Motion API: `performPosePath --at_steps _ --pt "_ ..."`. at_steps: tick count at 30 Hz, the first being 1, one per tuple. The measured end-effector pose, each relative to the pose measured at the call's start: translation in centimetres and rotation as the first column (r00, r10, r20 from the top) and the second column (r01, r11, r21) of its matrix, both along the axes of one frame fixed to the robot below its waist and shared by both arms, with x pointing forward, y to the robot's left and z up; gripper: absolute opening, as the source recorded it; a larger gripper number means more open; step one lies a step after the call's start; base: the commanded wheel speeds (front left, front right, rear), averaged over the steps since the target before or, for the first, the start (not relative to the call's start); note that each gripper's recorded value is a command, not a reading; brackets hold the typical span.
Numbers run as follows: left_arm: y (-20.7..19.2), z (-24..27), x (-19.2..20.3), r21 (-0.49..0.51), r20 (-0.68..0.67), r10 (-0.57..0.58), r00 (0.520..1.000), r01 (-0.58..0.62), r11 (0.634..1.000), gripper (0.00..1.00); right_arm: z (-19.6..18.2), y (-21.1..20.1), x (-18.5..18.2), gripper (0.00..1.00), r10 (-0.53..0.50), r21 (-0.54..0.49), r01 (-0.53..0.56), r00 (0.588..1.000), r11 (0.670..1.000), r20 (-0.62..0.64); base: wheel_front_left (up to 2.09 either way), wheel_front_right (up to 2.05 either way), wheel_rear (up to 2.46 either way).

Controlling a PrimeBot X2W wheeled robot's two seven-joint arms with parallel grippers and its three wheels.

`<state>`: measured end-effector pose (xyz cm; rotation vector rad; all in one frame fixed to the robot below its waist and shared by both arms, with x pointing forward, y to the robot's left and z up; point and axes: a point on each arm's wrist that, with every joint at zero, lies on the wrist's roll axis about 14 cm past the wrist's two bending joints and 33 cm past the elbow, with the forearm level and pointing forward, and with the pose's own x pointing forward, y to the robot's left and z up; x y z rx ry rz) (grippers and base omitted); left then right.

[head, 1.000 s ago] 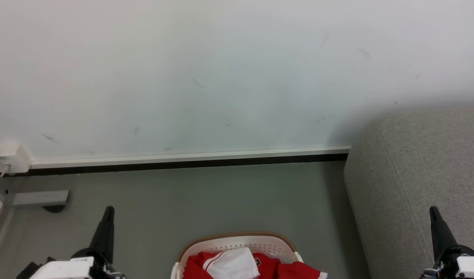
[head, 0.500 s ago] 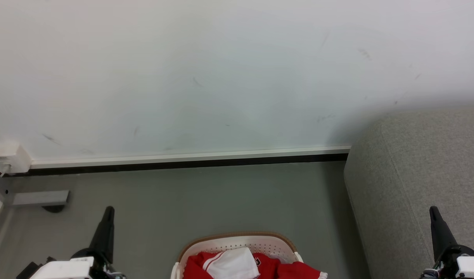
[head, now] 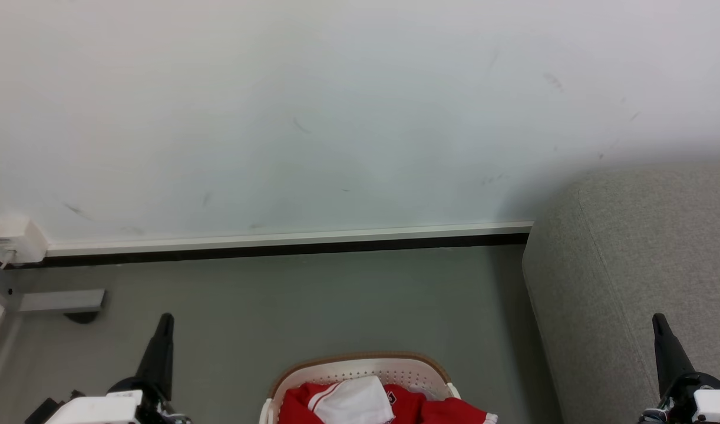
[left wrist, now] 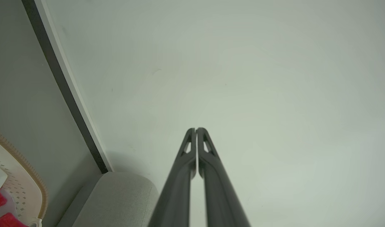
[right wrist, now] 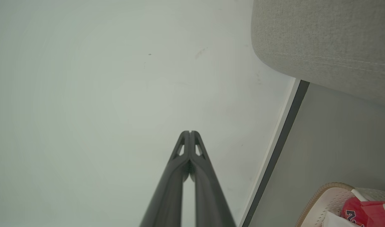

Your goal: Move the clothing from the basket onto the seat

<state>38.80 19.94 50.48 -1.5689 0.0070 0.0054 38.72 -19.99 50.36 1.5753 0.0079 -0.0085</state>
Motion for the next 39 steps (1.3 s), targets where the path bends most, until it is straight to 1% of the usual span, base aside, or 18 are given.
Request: performPosePath --at_steps 12,13,18,25,32,35,39 --pt "0.0 0.0 0.0 0.0 0.0 0.0 1.0 0.0 1.0 0.0 0.0 0.0 0.0 0.0 0.0 0.0 0.0 1.0 1.0 0.0 0.0 0.0 0.0" --pt "0.0 -0.3 -0.1 -0.001 -0.008 0.001 1.0 -0.001 1.0 1.0 -0.3 0.0 -0.1 1.0 0.0 0.001 0.0 1.0 1.0 -0.008 0.0 0.0 0.0" --pt "-0.3 -2.7 -1.2 -0.014 -0.08 0.004 0.997 -0.005 1.0 1.0 -2.6 0.5 -1.2 1.0 0.003 0.017 -0.002 0.997 1.0 -0.077 0.0 0.0 0.0" --pt "-0.1 -2.1 -1.1 -0.004 -0.062 0.028 0.998 -0.029 1.0 1.0 -1.8 1.1 -1.0 1.0 0.005 0.009 -0.004 0.999 1.0 -0.051 0.0 0.0 0.0" --pt "0.1 -1.2 -0.8 0.047 -0.035 0.05 0.998 -0.048 0.998 1.0 -0.9 1.8 -0.7 1.0 0.011 -0.044 -0.012 1.0 0.999 -0.025 0.0 0.0 0.0" --pt "0.2 -0.8 -0.7 0.088 -0.022 0.055 0.998 -0.053 0.995 1.0 -0.5 1.9 -0.6 1.0 0.015 -0.07 -0.016 1.0 0.997 -0.013 0.0 0.0 0.0" --pt "0.3 -0.2 -0.6 0.156 -0.005 0.06 0.998 -0.059 0.986 1.0 0.2 2.1 -0.4 1.0 0.022 -0.135 -0.021 1.0 0.991 0.007 0.0 0.0 0.0"
